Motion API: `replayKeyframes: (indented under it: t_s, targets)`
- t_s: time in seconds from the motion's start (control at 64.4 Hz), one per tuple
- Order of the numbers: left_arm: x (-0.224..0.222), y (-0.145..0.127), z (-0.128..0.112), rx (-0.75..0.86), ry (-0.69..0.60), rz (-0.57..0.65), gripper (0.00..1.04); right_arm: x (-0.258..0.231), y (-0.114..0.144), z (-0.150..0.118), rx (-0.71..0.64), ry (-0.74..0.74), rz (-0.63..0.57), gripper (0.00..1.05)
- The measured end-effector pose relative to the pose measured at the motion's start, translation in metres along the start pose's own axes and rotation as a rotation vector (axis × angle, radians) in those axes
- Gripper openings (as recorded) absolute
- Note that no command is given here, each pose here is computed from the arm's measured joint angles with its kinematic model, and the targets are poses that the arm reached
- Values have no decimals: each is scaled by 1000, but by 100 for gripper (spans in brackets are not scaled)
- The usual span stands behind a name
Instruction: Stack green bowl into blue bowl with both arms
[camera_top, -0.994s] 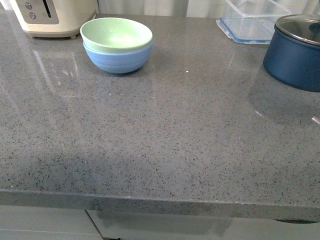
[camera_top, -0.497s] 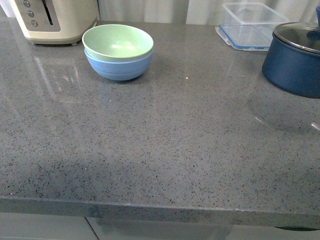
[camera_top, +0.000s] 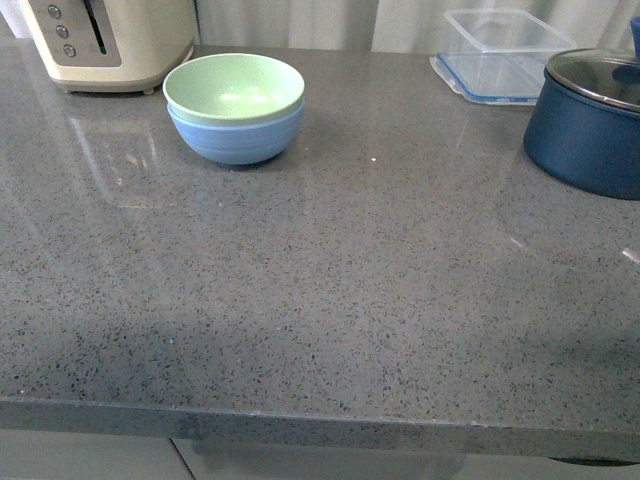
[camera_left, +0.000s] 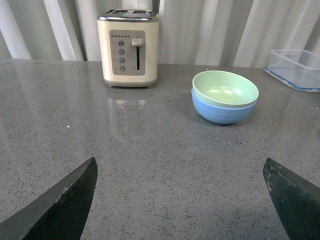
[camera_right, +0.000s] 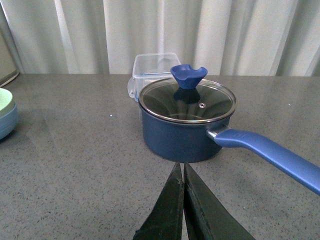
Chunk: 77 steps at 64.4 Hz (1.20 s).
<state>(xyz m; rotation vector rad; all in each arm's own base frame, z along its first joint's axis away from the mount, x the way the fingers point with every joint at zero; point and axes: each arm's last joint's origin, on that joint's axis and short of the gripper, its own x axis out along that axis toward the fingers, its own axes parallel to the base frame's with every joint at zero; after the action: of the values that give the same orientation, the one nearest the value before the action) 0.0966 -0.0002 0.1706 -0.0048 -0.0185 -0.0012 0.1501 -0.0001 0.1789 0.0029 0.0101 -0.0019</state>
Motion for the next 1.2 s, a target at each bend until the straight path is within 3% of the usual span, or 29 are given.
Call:
replayKeyframes:
  t_s: [0.311, 1.196]
  targets:
    - [0, 0, 0, 0, 0, 0, 98, -17, 0, -14, 0, -3, 0, 1]
    - [0, 0, 0, 0, 0, 0, 98, -41, 0, -11, 0, -19, 2, 1]
